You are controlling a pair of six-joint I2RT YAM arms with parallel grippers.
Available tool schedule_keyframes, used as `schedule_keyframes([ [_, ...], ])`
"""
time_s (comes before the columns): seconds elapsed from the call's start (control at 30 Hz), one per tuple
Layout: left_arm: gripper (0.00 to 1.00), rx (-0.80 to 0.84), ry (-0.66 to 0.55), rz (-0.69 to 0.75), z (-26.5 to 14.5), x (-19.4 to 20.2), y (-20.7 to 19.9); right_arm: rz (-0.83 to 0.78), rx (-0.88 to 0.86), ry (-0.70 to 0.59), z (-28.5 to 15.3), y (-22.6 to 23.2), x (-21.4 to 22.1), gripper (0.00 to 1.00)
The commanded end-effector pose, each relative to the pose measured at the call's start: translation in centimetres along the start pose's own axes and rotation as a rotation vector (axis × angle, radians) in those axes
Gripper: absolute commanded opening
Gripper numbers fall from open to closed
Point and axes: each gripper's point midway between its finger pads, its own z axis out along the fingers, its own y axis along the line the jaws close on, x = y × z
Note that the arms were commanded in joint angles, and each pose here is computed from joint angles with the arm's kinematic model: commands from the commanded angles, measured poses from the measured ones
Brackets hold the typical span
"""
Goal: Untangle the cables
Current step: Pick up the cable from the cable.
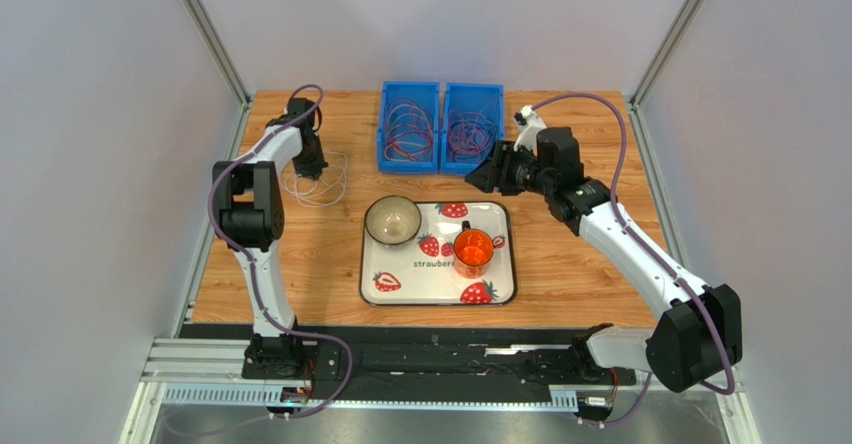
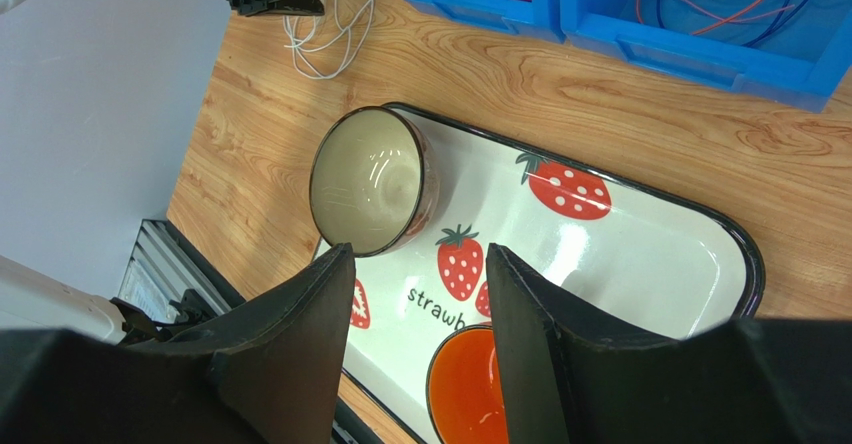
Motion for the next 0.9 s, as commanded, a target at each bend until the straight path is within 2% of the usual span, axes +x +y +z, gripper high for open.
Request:
schedule_keyframes([
  [0.0,0.00,0.080,-0.133,-0.042,-6.7,-3.8,-0.9,-0.030,-0.028,-0.049,-0.3,1.9,-2.1,0.55],
  [0.3,0.00,0.190,-0.288,-0.032,-19.2,-5.4,-2.1,-0.057,-0.054,-0.040,0.3,4.2,-2.0,0.55],
  [0.5,0.00,0.329,-0.411,-0.013,-28.0,-6.0,-3.0,-0.088,-0.099,-0.034,0.4,6.3,-2.0,0.55],
  [0.7,0.00,0.490,-0.639,0.032,-39.4,-6.7,-3.3,-0.101,-0.195,-0.027,0.6,8.9,-2.3,0.55],
  [0.87,0.00,0.599,-0.920,0.099,-51.0,-7.4,-2.7,-0.106,-0.253,-0.008,1.1,11.0,-2.0,0.55],
])
